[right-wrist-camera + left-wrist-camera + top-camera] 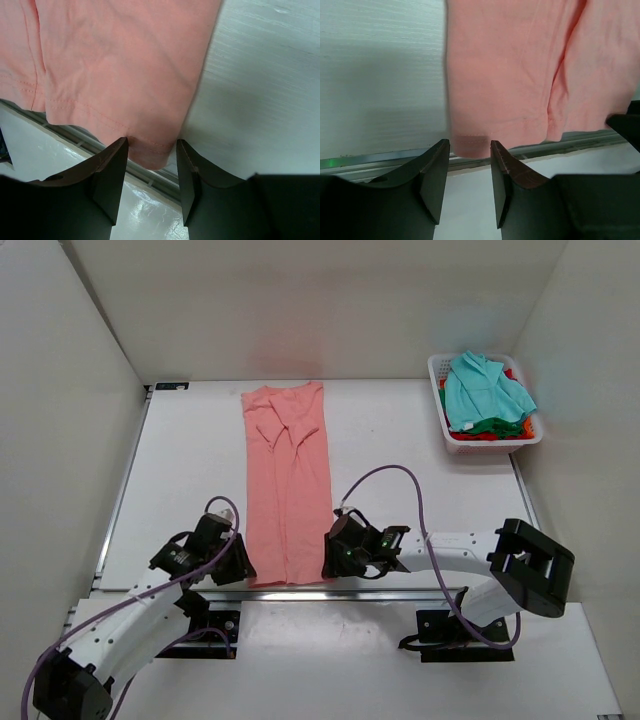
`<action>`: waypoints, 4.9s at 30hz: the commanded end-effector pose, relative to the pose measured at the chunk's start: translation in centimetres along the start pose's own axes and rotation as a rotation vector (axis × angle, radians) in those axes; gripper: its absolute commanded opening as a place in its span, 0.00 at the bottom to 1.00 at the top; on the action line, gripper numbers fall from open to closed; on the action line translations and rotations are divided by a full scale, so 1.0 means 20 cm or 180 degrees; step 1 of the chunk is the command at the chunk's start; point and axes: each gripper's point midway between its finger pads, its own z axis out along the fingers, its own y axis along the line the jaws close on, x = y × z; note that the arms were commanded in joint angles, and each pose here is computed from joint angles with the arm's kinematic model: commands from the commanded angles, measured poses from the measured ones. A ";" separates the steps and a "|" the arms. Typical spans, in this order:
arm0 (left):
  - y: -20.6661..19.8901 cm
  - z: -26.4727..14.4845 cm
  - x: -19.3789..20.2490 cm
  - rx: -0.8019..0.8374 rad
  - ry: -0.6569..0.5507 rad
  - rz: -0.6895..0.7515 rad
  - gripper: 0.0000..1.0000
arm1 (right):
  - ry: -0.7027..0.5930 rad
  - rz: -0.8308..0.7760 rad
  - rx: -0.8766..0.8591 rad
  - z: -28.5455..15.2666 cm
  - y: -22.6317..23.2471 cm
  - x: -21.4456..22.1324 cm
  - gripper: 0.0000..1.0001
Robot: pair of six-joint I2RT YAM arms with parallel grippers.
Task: Fold and stack the t-shirts
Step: Grab the bottom of the folded rectangular tshirt with both arms, then fold the folded rectangular tshirt in 1/3 of the way, then grab one side of the 2/3 rectangular tshirt with both arms, then fold the long partially folded tshirt into a neat square
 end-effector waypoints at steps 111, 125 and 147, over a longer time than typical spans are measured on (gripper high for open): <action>-0.03 0.36 -0.78 -0.0203 -0.1680 -0.0962 0.03 | -0.0511 0.0436 0.0081 0.37 -0.29 -0.74 0.00; -0.13 0.04 -0.49 0.0380 -0.1346 -0.0782 0.00 | -0.0282 0.0361 0.0001 0.00 -0.31 -0.30 0.00; -0.61 -0.37 -0.67 0.1030 -0.1022 0.0295 0.00 | -0.0354 0.0208 -0.0685 -0.50 -0.04 -0.59 0.01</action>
